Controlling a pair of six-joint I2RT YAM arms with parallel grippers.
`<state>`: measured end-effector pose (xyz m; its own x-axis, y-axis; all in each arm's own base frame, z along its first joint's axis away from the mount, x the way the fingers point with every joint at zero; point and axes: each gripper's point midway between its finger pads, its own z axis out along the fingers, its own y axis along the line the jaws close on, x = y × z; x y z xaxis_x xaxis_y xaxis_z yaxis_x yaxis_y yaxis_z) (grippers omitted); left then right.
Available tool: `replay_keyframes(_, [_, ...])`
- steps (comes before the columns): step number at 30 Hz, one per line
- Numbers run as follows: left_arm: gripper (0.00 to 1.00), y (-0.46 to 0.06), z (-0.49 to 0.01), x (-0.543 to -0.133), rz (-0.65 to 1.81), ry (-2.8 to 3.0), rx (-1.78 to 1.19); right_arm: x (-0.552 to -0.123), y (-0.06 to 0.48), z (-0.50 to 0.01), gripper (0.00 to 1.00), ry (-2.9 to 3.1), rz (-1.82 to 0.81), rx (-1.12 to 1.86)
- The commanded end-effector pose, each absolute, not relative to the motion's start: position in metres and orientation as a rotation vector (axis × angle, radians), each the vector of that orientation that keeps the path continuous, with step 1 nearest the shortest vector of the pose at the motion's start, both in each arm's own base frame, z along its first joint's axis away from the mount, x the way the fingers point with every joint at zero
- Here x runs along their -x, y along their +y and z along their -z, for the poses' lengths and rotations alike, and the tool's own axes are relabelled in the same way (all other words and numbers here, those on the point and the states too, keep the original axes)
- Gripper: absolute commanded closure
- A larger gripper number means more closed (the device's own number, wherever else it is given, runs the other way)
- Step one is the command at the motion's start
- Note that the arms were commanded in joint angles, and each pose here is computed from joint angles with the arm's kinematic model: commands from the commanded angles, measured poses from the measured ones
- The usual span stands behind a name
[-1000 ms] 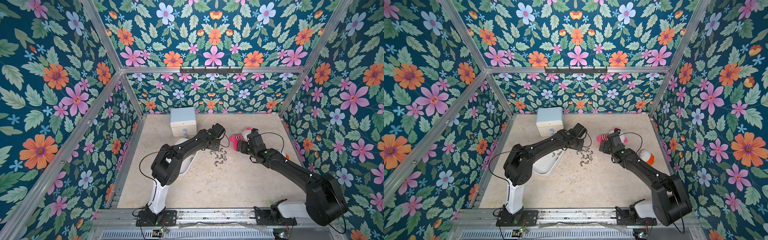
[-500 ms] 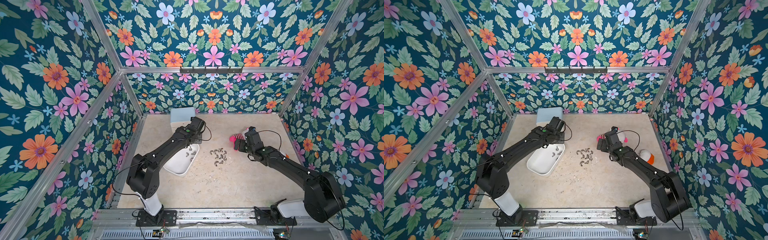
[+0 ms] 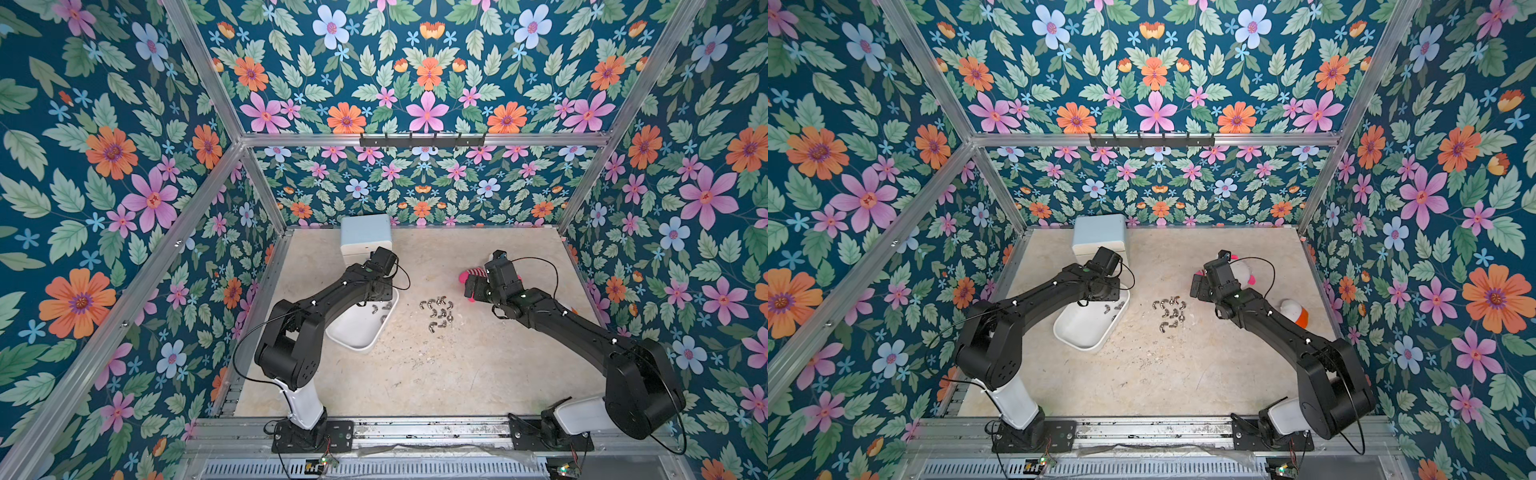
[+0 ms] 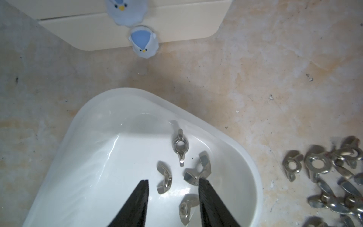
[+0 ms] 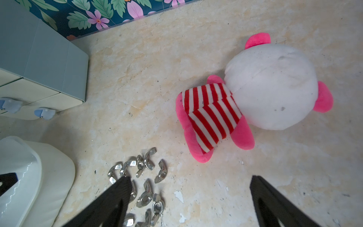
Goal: Take out the wing nut from the storage box
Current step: Pick up the wing nut from the storage box.
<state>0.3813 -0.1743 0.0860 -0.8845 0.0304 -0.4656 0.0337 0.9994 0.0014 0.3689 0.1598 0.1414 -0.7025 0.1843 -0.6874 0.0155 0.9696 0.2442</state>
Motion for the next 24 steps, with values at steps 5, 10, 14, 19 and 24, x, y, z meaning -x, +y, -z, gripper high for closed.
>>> replay_keyframes(5, [0.61, -0.18, -0.067, -0.386, 0.022, 2.681, -0.051, -0.368, 0.156, -0.142, 0.01, 2.337, -0.25, -0.136])
replay_keyframes(10, [0.67, -0.182, -0.057, -0.387, 0.023, 2.694, -0.054, -0.368, 0.156, -0.14, 0.01, 2.338, -0.248, -0.136])
replay_keyframes(14, [0.69, -0.182, -0.051, -0.387, 0.016, 2.708, -0.057, -0.369, 0.156, -0.14, 0.01, 2.337, -0.245, -0.135])
replay_keyframes(19, [0.71, -0.182, -0.044, -0.386, 0.007, 2.717, -0.059, -0.369, 0.156, -0.139, 0.01, 2.337, -0.245, -0.137])
replay_keyframes(24, [0.73, -0.182, -0.04, -0.389, -0.002, 2.717, -0.063, -0.367, 0.154, -0.136, 0.01, 2.341, -0.24, -0.138])
